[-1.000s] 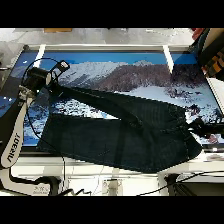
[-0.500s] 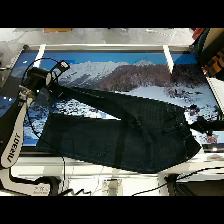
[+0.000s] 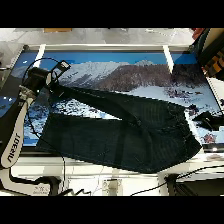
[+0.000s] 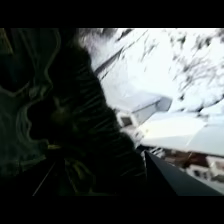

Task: Fold the clothes and pants, and hang the long-sleeved shirts on hangers.

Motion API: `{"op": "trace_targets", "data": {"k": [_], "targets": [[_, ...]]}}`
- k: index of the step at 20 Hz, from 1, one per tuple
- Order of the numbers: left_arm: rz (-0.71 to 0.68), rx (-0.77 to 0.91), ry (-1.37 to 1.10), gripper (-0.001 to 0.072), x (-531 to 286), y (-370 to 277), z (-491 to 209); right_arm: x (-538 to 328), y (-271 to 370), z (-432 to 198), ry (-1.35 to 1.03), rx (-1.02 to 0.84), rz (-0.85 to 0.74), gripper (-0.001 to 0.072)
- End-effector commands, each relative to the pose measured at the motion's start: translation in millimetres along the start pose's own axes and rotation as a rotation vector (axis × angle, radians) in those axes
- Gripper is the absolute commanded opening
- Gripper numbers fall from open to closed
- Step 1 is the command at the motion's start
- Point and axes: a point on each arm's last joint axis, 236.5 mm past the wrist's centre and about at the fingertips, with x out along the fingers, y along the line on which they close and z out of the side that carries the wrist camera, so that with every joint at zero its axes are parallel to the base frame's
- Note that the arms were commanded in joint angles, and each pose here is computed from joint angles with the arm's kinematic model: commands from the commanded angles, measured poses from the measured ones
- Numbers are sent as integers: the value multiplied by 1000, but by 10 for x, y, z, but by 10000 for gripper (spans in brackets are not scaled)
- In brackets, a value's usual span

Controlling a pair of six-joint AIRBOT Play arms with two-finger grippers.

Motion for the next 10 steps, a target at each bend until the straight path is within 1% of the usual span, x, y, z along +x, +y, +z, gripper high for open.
{"op": "trace_targets", "data": {"k": [1,3,6,9,10], "targets": [[-2,-1,0,37,3,-6,0,108,186,-434,217,-3,148,558],[-2,-1,0,37,3,-6,1,175,196,-398,203,-66,156,557],[-2,-1,0,37,3,-6,1,296,247,-332,203,-199,112,560],[-2,0,0,37,3,-5,0,482,298,-167,178,-272,30,597],[-2,0,0,37,3,-6,0,530,258,-134,184,-305,-21,596]]}}
